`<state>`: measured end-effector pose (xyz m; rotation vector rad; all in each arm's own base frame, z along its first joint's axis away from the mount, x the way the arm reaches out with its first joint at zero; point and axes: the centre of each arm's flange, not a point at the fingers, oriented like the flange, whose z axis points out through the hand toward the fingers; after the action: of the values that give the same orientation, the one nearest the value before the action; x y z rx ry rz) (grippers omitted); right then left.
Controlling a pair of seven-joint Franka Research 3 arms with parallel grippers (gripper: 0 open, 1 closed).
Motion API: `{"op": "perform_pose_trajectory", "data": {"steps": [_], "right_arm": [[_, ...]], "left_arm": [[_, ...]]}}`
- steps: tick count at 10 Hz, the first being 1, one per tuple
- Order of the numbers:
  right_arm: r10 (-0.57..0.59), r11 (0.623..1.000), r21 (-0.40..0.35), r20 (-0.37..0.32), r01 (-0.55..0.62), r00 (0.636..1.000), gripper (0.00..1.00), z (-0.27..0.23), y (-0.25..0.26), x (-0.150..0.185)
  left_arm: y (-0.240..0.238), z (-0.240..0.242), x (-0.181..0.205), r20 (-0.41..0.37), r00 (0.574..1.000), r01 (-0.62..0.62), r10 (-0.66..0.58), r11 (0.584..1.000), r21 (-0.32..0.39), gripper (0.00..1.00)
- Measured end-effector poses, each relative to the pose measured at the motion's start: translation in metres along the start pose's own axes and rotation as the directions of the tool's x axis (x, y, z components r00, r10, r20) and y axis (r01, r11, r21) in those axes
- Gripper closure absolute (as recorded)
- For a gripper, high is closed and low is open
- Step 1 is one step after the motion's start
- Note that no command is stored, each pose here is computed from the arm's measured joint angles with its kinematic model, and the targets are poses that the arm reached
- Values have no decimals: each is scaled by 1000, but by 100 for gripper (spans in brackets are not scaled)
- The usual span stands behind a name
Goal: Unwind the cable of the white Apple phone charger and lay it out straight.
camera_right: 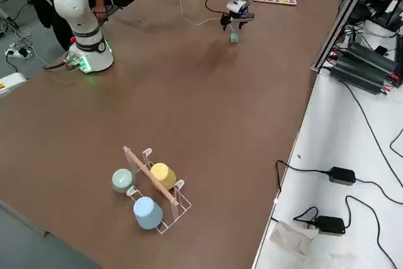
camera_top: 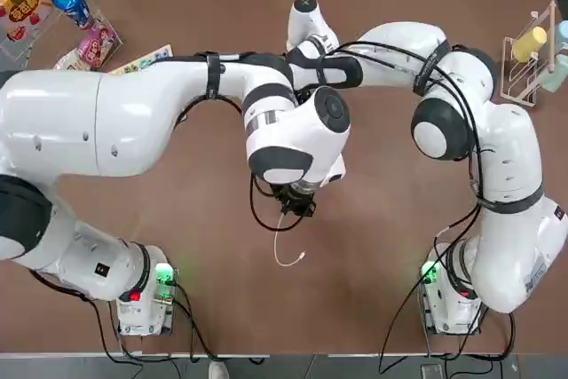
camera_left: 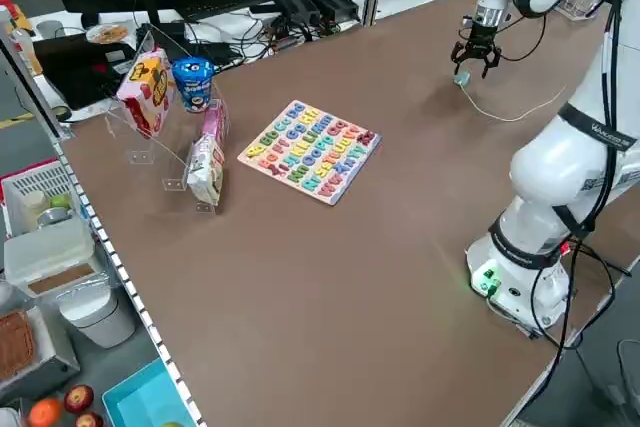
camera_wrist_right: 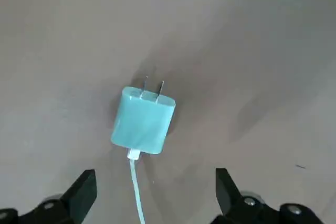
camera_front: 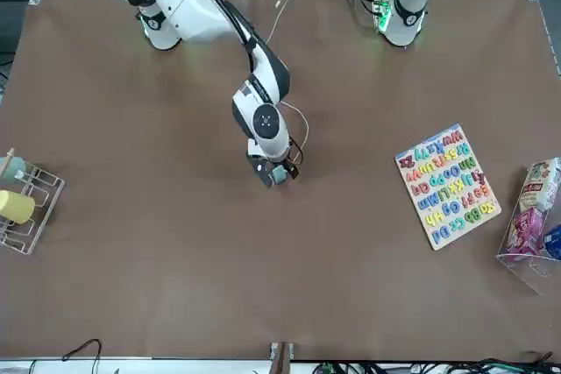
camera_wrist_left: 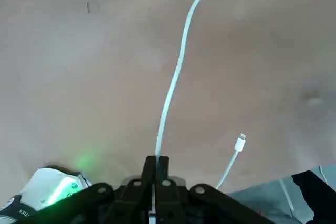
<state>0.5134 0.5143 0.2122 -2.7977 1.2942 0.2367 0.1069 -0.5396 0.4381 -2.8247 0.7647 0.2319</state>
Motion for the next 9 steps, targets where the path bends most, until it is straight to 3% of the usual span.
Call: {"op": "perform_pose_trajectory", "data": {"steps": [4, 9], "right_arm": [[46, 998, 39, -41, -45, 998, 0, -1, -4, 7], [55, 998, 33, -50, -53, 997, 0, 7, -3, 13]], "left_arm": [[8, 5, -12, 3, 1000, -27, 27, 1000, 11, 97], [7, 12, -14, 12, 1000, -29, 28, 999, 23, 97]]}}
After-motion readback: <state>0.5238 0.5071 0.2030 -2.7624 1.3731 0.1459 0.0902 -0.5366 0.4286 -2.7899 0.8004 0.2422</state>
